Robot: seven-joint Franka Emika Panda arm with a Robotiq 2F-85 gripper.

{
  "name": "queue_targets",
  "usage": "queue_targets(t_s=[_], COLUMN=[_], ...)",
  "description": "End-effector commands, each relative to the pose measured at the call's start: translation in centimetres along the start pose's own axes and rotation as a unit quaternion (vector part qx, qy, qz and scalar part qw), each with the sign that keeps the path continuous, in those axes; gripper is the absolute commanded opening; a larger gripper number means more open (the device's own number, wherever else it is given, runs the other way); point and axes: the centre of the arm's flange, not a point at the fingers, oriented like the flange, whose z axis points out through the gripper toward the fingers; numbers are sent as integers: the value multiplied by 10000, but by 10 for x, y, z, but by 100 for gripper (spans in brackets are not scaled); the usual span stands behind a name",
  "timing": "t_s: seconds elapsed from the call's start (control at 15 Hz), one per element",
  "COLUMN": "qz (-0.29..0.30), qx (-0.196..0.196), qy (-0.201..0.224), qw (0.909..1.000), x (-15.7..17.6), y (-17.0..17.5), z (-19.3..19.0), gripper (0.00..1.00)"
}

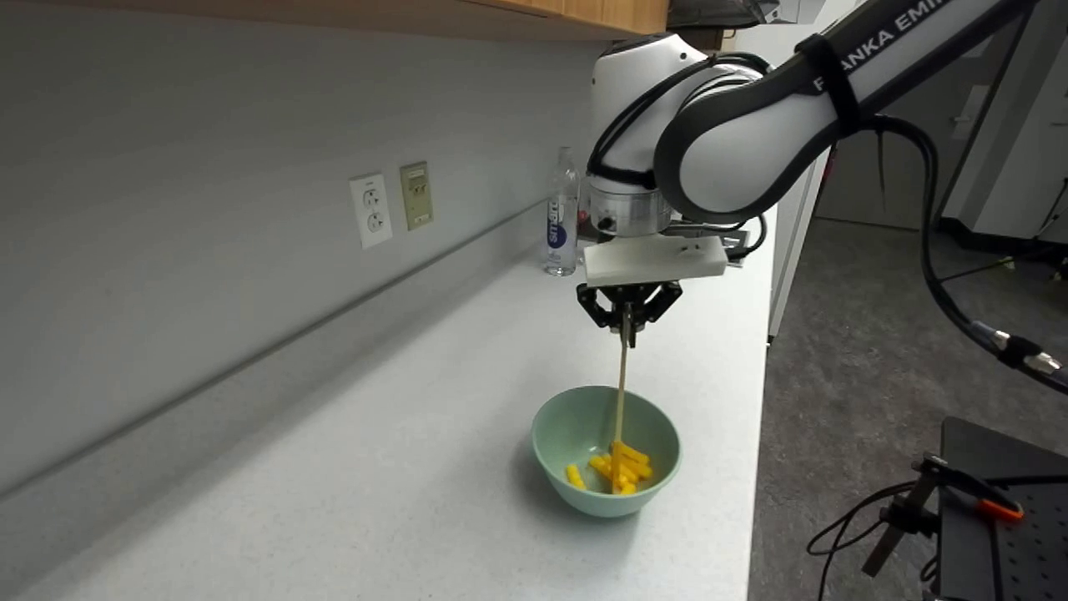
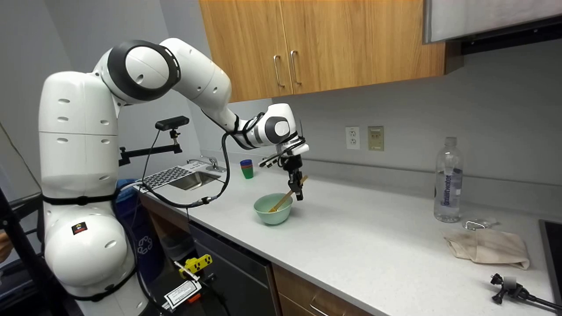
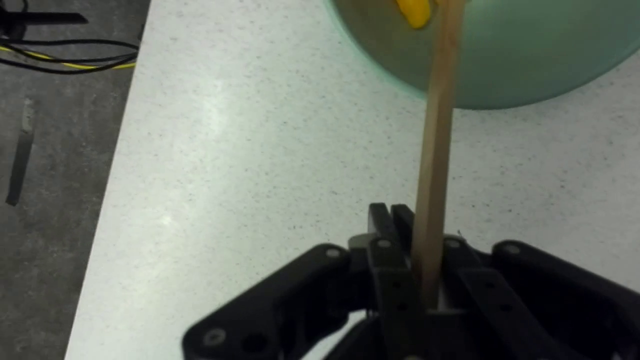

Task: Stir the contents of the blue bowl

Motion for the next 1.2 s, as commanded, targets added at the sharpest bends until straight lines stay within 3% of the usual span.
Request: queue_targets(t_s=[0.0,0.4,0.67,0.87,1.13], qz=[-166,263,773,1032,1142], qx=[-345,-38,528,949,1169], qy=[182,694,852,902,841], qw=[9991,9972,9920,9860,9830], x=[15,27,29,27,25], y=[-1,-2,-10,-16,-20], z=[0,-11,-22,-30,-34], gripper=[2,2,2,2,2])
